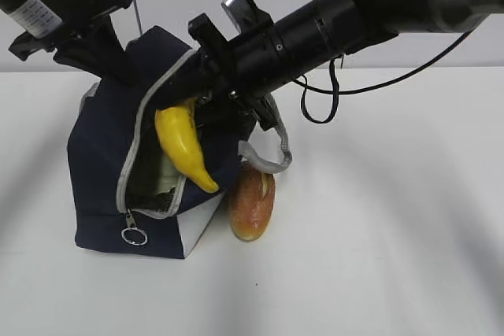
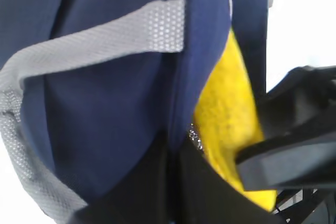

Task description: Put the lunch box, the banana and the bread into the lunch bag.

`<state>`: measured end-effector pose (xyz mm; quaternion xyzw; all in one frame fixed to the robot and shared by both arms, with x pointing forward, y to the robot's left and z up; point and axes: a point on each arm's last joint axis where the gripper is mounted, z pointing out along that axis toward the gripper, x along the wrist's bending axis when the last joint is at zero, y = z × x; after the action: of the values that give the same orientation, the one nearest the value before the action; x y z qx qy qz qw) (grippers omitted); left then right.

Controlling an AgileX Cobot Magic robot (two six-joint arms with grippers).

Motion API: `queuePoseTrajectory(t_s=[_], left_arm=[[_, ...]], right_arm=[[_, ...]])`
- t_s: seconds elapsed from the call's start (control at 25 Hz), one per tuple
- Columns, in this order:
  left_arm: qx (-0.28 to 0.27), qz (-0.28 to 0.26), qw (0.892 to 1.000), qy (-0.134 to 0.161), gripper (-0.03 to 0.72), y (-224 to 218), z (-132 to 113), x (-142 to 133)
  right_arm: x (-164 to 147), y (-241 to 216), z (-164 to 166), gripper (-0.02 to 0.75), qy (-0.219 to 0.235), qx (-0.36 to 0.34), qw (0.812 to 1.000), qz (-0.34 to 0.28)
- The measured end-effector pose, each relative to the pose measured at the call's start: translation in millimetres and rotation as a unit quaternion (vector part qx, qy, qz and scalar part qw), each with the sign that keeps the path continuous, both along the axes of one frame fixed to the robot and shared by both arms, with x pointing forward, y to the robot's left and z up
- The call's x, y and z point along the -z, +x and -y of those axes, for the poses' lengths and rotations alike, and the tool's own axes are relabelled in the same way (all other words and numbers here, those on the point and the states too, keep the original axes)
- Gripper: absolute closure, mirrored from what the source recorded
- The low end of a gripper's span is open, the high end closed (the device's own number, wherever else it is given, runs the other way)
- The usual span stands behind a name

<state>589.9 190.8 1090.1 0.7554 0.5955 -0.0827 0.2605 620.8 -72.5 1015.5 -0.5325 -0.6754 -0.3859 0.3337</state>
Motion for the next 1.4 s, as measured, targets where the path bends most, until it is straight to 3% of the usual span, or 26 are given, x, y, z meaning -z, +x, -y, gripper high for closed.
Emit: queuePoseTrajectory(t_s=[0.2, 0.44, 0.88, 0.96, 1.12, 1.2, 1.4], left_arm=[[0.0, 0.0, 1.0, 0.0, 0.691, 0.0, 0.0, 0.0], [0.0, -0.001, 1.0, -0.004, 0.691, -0.1, 0.6, -0.3], [-0.001, 0.0, 1.0, -0.004, 0.691, 0.1, 0.6, -0.3], [-0.001, 0.0, 1.0, -0.004, 0.691, 0.1, 0.6, -0.3], [-0.001, 0.0, 1.0, -0.004, 0.691, 0.0, 0.6, -0.4], [0.0, -0.001, 1.0, -0.005, 0.691, -0.2, 0.8, -0.4], [0.0, -0.002, 1.0, -0.005, 0.691, -0.3, 0.8, -0.4]], right_arm=[[20.1, 6.0, -4.4, 0.425, -0.004, 0.003, 1.0, -0.027], [7.3, 26.3, -12.5, 0.425, 0.018, 0.035, 0.999, -0.008], [24.6, 41.2, -27.0, 0.422, 0.019, 0.059, 0.998, -0.032], [25.3, 41.1, -27.7, 0.401, 0.019, 0.059, 0.998, -0.033], [26.3, 41.2, -27.9, 0.215, 0.019, 0.059, 0.997, -0.035], [26.1, 39.7, -28.0, 0.161, 0.02, 0.048, 0.998, -0.032], [25.0, 32.4, -27.1, 0.216, 0.022, -0.008, 1.0, -0.013]])
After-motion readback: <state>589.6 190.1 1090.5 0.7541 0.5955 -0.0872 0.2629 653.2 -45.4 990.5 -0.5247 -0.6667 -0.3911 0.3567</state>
